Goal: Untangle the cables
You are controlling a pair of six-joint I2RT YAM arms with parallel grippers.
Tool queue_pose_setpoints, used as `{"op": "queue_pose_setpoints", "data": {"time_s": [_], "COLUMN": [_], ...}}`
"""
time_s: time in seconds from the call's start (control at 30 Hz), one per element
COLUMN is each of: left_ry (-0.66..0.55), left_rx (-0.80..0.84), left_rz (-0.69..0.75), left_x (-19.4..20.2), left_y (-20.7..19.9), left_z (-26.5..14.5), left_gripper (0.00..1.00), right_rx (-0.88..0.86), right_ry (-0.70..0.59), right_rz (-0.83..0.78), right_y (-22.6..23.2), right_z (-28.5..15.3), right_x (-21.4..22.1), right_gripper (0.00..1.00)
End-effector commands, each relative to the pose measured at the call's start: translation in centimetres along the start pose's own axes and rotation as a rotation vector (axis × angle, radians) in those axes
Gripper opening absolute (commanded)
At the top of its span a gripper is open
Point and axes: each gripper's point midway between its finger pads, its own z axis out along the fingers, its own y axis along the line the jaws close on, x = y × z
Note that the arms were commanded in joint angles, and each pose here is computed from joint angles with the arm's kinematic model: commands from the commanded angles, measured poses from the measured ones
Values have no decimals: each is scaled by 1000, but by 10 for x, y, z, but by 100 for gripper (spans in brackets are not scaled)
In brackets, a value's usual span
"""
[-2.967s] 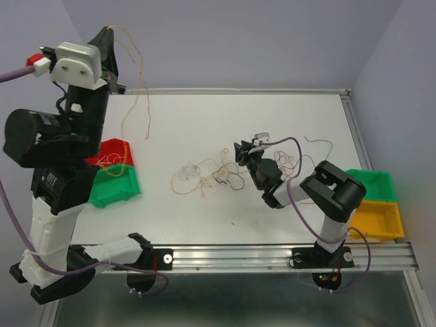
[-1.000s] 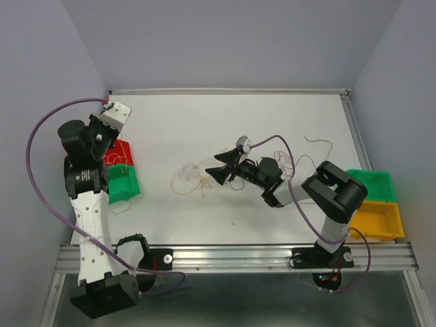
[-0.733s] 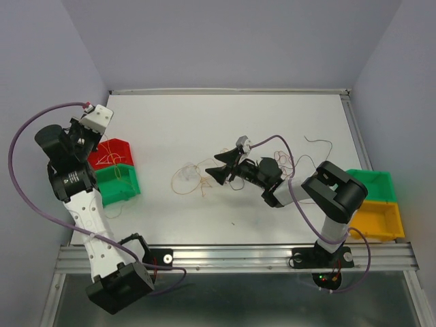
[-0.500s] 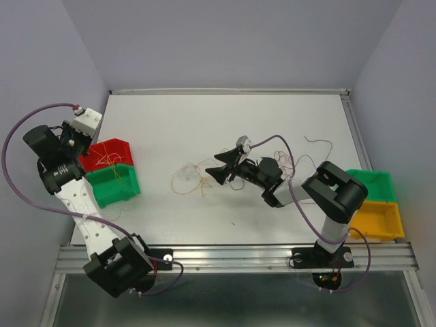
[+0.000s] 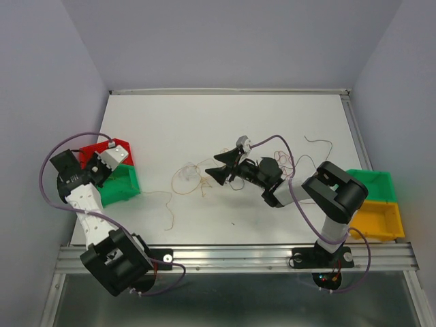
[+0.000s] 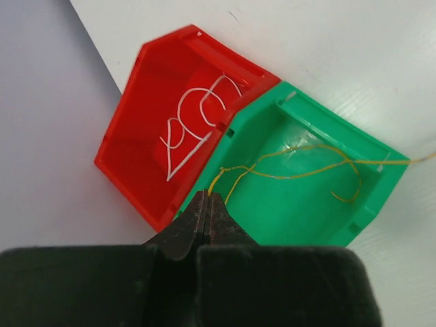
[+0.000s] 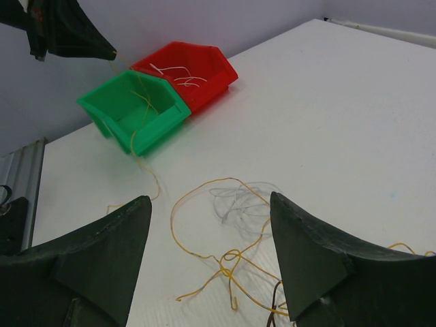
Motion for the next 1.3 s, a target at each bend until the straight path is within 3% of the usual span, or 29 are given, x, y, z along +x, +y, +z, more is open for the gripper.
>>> {"op": "queue_pose_setpoints", "data": {"time_s": [0.0, 0.17, 0.5, 0.6, 0.7, 0.83, 1.17, 1.27], "left_ry": [95, 178, 296, 292, 277, 244, 124, 148], "left_rx": [79, 216, 309, 306, 290, 249, 182, 164], "left_rz": [106, 121, 58, 58, 63, 88, 173, 187], "left_x": [22, 49, 79, 78, 73, 59, -4, -13], "left_y": [-16, -38, -39, -36, -32, -24, -19, -25], "left_z": [-3, -3, 7, 9, 8, 3, -20, -17], "left_gripper": [0, 0, 4, 15, 37, 48, 65, 67], "right_rx": [-89, -89, -103, -120, -126, -129, -114, -107], "right_ry": [-230, -229, -221, -186, -153, -146, -126, -122], "right_rz": [-77, -77, -69, -56, -45, -40, -30, -31], "right_y": [20, 20, 21, 22, 20, 20, 16, 16], "right_z": [9, 8, 10, 19, 26, 28, 30, 29], "right_x": [-65, -65, -63, -58, -52, -50, -46, -46], "right_gripper": [75, 75, 75, 75, 75, 76, 75, 76]}}
